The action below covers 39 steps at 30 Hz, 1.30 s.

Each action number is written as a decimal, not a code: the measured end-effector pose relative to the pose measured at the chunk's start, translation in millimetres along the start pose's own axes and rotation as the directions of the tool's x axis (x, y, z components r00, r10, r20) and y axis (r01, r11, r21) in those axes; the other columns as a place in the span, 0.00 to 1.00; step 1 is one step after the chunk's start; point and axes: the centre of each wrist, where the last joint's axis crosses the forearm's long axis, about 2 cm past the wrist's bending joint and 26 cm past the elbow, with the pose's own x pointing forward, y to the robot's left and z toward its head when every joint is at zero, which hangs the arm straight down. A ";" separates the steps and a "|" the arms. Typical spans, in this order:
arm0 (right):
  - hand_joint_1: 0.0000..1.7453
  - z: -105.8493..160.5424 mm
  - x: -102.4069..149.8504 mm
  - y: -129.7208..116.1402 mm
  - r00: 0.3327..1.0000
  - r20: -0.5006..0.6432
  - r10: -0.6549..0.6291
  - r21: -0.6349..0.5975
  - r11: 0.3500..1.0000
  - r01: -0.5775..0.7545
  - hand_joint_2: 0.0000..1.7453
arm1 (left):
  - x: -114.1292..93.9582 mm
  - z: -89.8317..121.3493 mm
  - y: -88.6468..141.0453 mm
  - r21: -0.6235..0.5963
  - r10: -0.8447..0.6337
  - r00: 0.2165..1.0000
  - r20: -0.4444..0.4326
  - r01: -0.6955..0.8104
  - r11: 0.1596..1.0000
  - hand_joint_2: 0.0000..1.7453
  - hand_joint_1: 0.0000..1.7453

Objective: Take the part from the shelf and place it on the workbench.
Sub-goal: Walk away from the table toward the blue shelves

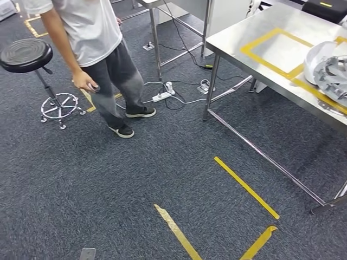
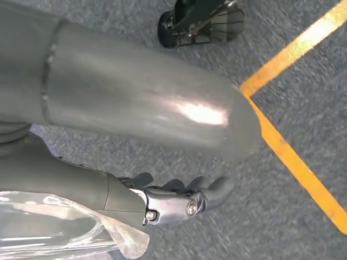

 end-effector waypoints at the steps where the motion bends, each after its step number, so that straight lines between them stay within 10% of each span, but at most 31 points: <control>1: 0.00 1.1 0.4 2.5 1.000 -0.010 -0.024 0.001 1.000 0.024 0.00 | -1.4 0.4 0.8 0.000 -0.004 1.000 -0.007 0.004 1.000 0.00 0.00; 39: 0.00 7.5 18.8 26.5 0.993 0.103 -0.061 0.083 0.995 0.052 0.00 | 6.7 -12.4 18.6 -0.011 -0.062 0.997 0.035 0.062 0.998 0.00 0.00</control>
